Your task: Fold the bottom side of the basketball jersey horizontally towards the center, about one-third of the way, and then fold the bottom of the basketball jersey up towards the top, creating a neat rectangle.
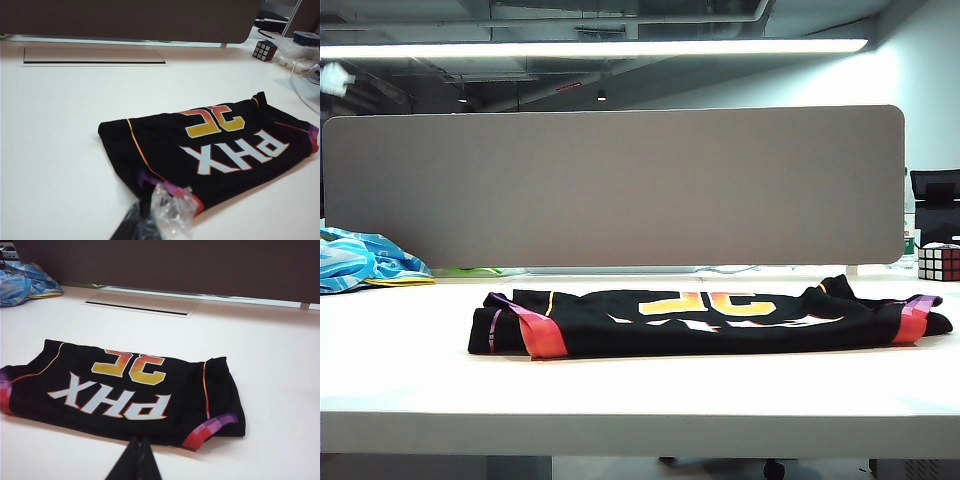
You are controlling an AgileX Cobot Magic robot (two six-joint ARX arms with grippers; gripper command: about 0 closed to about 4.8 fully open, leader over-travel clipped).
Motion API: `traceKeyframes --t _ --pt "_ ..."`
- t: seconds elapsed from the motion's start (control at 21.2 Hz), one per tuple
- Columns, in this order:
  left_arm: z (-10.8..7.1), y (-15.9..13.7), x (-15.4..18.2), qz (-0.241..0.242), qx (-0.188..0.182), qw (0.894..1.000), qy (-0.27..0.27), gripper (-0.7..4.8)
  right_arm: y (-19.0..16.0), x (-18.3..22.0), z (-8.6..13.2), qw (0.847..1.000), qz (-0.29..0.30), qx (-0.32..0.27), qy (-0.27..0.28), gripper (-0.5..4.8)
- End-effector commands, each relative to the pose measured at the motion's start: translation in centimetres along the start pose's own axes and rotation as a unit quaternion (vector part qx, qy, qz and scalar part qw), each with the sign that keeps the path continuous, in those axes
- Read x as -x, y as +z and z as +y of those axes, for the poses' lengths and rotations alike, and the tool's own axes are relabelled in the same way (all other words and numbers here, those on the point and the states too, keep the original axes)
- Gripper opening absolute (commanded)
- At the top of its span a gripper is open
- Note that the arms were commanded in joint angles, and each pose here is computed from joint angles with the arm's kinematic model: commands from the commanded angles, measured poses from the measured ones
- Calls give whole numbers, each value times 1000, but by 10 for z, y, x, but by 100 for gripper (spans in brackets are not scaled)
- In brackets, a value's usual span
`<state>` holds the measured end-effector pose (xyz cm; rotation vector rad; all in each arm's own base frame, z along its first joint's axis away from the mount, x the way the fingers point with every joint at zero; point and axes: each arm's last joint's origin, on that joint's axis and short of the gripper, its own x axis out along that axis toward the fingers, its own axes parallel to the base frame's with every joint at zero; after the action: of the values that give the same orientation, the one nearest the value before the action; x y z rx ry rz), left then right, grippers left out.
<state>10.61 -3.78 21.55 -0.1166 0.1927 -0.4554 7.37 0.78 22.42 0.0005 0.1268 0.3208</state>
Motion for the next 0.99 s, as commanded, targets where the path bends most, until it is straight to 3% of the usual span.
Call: traceKeyframes --t 0.05,0.24,0.38,0.57,0.71,0.99 --pt "3 -13 -1 -57 -9 998 6 -6 -12 -3 -2 999 -32 -29 -8 -1" --pt "8 -35 -5 -74 -9 997 25 -6 -35 -15 -5 999 -4 -48 -11 -2" --pt "9 -44 -7 -69 -11 997 27 -6 -48 -22 -9 998 -22 -42 -33 -2" --pt "9 -45 -7 -90 -62 994 30 -6 -61 -29 -13 996 -44 -26 -72 -2" --pt "9 -40 -6 -116 -92 988 43 -6 -60 -28 -14 995 -50 20 -80 -2" --pt "11 -34 -4 -143 -97 983 54 -6 -55 -27 -15 992 -72 24 -98 -2"
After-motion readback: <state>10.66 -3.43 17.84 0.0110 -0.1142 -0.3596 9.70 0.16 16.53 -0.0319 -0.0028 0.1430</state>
